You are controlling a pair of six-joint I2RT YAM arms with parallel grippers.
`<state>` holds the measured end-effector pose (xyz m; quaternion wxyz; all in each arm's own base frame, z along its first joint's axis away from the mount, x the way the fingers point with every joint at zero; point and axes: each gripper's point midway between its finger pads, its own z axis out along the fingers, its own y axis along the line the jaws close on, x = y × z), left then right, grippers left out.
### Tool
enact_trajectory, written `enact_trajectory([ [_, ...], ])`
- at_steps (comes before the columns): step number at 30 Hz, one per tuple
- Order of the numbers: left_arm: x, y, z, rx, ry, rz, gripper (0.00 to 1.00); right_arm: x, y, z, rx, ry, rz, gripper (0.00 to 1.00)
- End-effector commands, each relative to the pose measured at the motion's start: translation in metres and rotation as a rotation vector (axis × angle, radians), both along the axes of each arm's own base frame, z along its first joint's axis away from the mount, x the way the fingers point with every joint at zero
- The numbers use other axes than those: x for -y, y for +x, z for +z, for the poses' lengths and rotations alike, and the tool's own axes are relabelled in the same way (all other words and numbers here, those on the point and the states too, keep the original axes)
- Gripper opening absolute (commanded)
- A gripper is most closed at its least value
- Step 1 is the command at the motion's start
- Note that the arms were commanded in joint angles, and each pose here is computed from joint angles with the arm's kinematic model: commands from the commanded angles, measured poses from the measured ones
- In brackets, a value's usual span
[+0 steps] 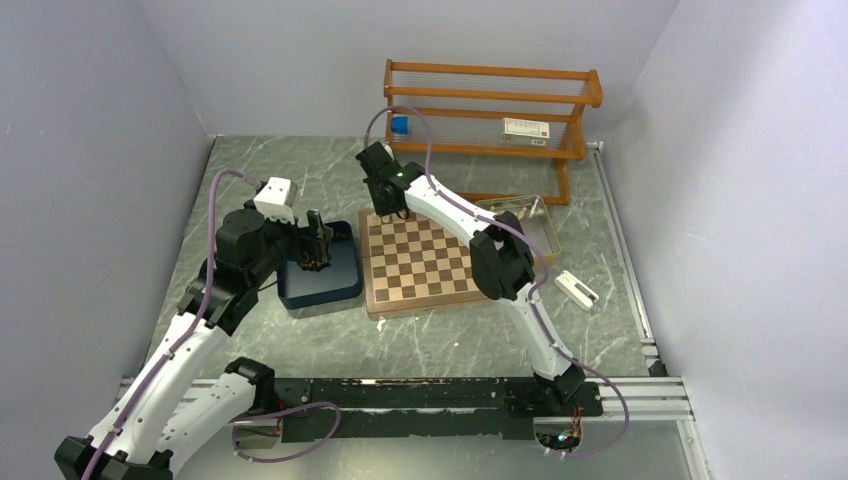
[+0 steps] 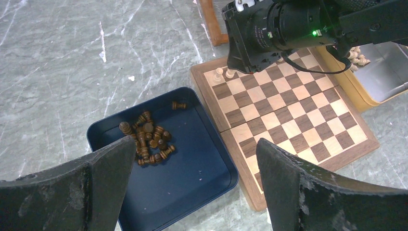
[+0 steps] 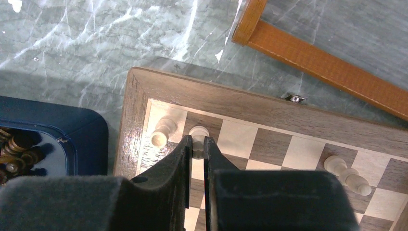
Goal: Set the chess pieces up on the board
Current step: Place the chess piece on the chessboard.
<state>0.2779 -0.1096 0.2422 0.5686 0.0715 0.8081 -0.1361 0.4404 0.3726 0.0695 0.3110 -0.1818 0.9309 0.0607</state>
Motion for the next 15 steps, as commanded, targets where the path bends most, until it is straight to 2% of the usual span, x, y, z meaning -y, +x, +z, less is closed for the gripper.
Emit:
enact_trajectory([
  [1, 0.0002, 0.0003, 0.014, 0.042, -0.001, -0.003, 1.0, 0.0025, -0.0073, -0.0121, -0.046, -0.028, -0.001, 0.12],
  [9, -0.0001, 0.0008, 0.0134, 0.04, 0.001, -0.001, 1.0, 0.0031, -0.0039, -0.017, -0.037, -0.037, -0.003, 0.12],
  [15, 0.0, 0.0009, 0.0132, 0.04, 0.001, -0.001, 1.0, 0.0049, -0.0051, -0.0191, -0.042, -0.044, -0.006, 0.18],
])
